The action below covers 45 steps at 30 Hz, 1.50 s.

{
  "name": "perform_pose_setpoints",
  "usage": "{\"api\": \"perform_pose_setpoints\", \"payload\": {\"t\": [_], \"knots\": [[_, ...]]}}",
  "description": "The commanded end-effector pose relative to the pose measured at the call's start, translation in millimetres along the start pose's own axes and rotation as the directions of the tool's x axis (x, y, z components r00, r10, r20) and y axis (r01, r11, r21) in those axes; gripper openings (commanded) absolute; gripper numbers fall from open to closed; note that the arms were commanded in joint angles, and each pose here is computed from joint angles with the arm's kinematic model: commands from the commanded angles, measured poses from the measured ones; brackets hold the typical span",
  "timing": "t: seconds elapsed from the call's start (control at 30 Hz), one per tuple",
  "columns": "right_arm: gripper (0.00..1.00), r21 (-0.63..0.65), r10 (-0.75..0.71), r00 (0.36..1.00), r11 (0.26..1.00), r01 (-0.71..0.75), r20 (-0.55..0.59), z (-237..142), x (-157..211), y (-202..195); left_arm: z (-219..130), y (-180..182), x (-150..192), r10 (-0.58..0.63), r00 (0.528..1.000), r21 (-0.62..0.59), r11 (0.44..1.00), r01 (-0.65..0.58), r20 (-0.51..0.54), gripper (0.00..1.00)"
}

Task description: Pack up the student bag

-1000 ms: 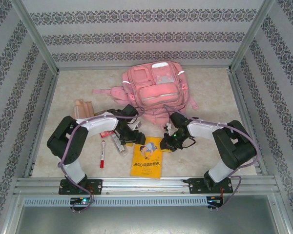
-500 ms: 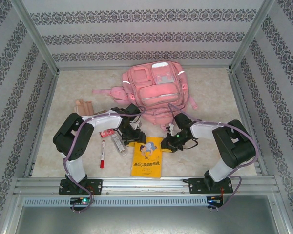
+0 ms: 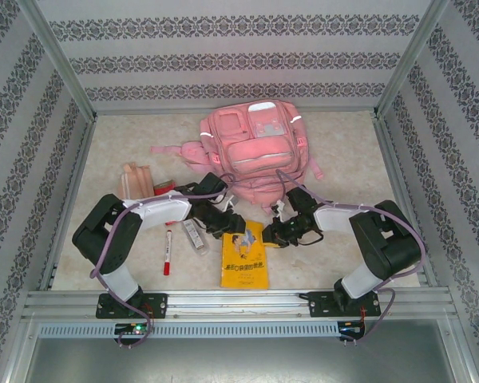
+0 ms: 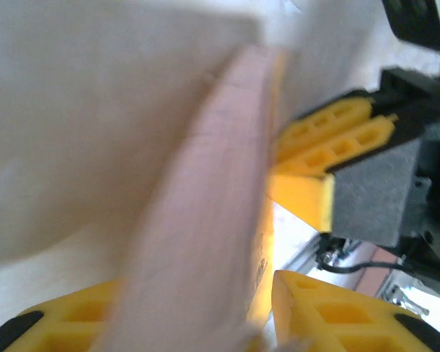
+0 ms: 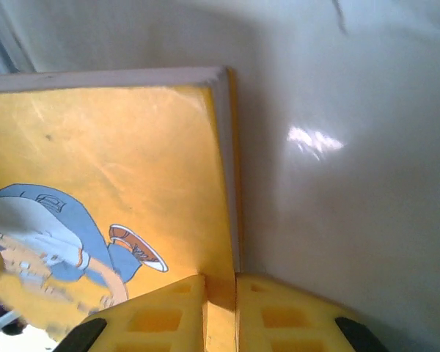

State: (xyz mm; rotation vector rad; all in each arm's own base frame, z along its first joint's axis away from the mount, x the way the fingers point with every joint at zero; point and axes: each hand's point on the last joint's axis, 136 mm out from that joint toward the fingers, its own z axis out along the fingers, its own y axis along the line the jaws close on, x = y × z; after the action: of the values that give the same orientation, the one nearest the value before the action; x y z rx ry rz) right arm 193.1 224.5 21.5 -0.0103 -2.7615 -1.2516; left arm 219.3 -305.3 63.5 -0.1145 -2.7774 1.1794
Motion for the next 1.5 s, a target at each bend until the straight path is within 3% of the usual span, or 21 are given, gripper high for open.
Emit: {"api": "perform_pose_setpoints", "payload": {"t": [0.0, 0.1, 0.23, 0.33, 0.43, 0.5, 0.53, 0.6, 0.63, 0.67, 0.73, 0.77, 0.83, 0.9, 0.97, 1.03, 1.13, 1.2, 1.3, 1.4, 1.47], "knots": [[0.16, 0.015, -0.062, 0.995, 0.998, 0.061, 0.079, 1, -13, -5, 0, -30, 3, 0.108, 0.994, 0.115, 0.988, -0.107, -0.005, 0.39], [0.22, -0.012, -0.092, 0.991, 0.996, 0.094, 0.1, -5, -13, 3, 1, -20, 5, 0.103, 0.994, 0.053, 0.993, -0.101, -0.032, 0.22], [0.38, -0.019, -0.167, 0.97, 0.985, 0.173, 0.175, -23, -12, 15, -29, -42, -4, 0.248, 0.968, 0.004, 0.969, -0.248, 0.029, 0.14], [0.49, -0.02, -0.259, 0.924, 0.961, 0.276, 0.282, -48, -18, 36, -61, -65, -7, 0.431, 0.899, -0.023, 0.902, -0.43, 0.082, 0.07], [0.57, -0.02, -0.407, 0.821, 0.892, 0.452, 0.399, -77, -19, 73, -89, -83, -7, 0.578, 0.806, -0.022, 0.814, -0.58, 0.126, 0.06], [0.62, -0.042, -0.546, 0.7, 0.774, 0.631, 0.461, -93, -10, 103, -105, -96, -2, 0.691, 0.704, -0.009, 0.715, -0.699, 0.165, 0.06], [0.65, -0.028, -0.57, 0.644, 0.737, 0.675, 0.511, -101, -10, 112, -113, -103, 4, 0.766, 0.617, -0.017, 0.63, -0.777, 0.182, 0.06], [0.98, 0.03, -0.651, 0.476, 0.608, 0.793, 0.591, -112, -2, 130, -128, -112, 11, 0.882, 0.42, -0.081, 0.445, -0.892, 0.215, 0.03], [0.98, 0.101, -0.693, 0.377, 0.544, 0.833, 0.614, -119, 1, 137, -138, -116, 12, 0.922, 0.305, -0.141, 0.343, -0.928, 0.239, 0.0], [0.98, 0.172, -0.727, 0.288, 0.486, 0.857, 0.623, -123, 5, 142, -145, -119, 8, 0.938, 0.221, -0.204, 0.279, -0.938, 0.267, 0.0], [0.98, 0.277, -0.774, 0.127, 0.368, 0.888, 0.621, -131, 15, 151, -166, -133, 4, 0.926, 0.083, -0.25, 0.184, -0.951, 0.368, 0.0], [0.98, 0.294, -0.781, 0.095, 0.34, 0.893, 0.617, -133, 17, 154, -174, -139, 3, 0.914, 0.039, -0.257, 0.154, -0.954, 0.403, 0.0], [0.98, 0.298, -0.784, 0.092, 0.338, 0.892, 0.614, -137, 17, 156, -190, -154, -8, 0.888, -0.022, -0.304, 0.134, -0.943, 0.459, 0.0], [0.98, 0.265, -0.747, 0.146, 0.402, 0.877, 0.648, -140, 12, 160, -205, -173, -21, 0.86, -0.01, -0.321, 0.18, -0.93, 0.51, 0.0], [0.98, 0.185, -0.676, 0.244, 0.496, 0.848, 0.695, -142, 5, 165, -224, -195, -38, 0.795, 0.064, -0.276, 0.283, -0.919, 0.603, 0.0], [0.98, 0.107, -0.629, 0.305, 0.53, 0.841, 0.715, -144, 4, 174, -240, -212, -48, 0.701, 0.147, -0.174, 0.365, -0.914, 0.697, 0.0], [0.98, 0.051, -0.6, 0.364, 0.562, 0.825, 0.713, -147, -1, 184, -268, -233, -57, 0.557, 0.184, -0.072, 0.406, -0.911, 0.81, 0.0], [0.98, 0.032, -0.532, 0.416, 0.642, 0.766, 0.737, -155, -18, 183, -289, -236, -69, 0.441, 0.208, -0.027, 0.47, -0.882, 0.873, 0.0], [0.98, -0.07, -0.32, 0.52, 0.799, 0.598, 0.792, -171, -52, 173, -311, -231, -84, 0.307, 0.243, 0.037, 0.55, -0.834, 0.92, 0.0], [0.98, -0.208, -0.174, 0.603, 0.835, 0.51, 0.779, -174, -70, 183, -314, -225, -95, 0.233, 0.286, 0.087, 0.615, -0.784, 0.929, 0.0], [0.98, -0.3, -0.088, 0.652, 0.836, 0.46, 0.753, -176, -80, 195, -311, -214, -107, 0.143, 0.348, 0.167, 0.673, -0.721, 0.927, 0.0]]}}
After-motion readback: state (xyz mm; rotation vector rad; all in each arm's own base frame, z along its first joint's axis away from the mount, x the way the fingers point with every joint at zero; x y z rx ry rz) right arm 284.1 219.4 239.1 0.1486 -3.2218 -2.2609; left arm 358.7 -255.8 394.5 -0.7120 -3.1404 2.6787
